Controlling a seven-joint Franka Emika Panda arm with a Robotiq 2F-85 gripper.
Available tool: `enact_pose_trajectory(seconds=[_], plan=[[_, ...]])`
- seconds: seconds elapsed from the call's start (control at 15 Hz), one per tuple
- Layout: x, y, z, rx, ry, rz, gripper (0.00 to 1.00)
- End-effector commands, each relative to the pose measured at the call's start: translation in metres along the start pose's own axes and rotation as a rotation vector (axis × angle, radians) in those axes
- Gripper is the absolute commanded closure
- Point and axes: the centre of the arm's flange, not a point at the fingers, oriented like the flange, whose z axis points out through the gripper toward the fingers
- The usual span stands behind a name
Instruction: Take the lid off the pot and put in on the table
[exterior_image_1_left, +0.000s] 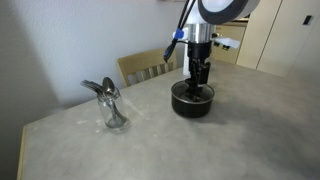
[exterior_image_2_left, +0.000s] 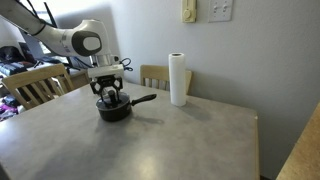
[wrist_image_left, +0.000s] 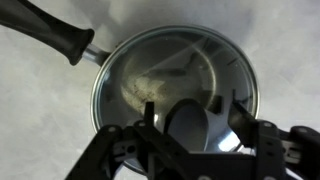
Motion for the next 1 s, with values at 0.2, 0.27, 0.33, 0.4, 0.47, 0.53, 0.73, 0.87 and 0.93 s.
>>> enact_pose_trajectory(seconds=[0.2, 0.27, 0.33, 0.4, 0.47, 0.53, 0.73, 0.87, 0.93], plan=[[0.0, 0.008, 0.001, -0.05, 0.019, -0.001, 0.76], [-0.001, 0.008, 0.002, -0.048, 0.018, 0.003, 0.83], [-0.001, 0.008, 0.002, -0.048, 0.019, 0.006, 0.85], [-0.003, 0.008, 0.002, -0.044, 0.02, 0.008, 0.85], [-0.003, 0.007, 0.002, -0.041, 0.02, 0.009, 0.85], [-0.004, 0.006, 0.002, -0.041, 0.019, 0.01, 0.85], [-0.006, 0.0, -0.009, -0.044, 0.009, 0.018, 0.85], [-0.008, -0.003, -0.018, -0.049, 0.001, 0.023, 0.85], [-0.009, -0.005, -0.022, -0.055, 0.001, 0.026, 0.85]])
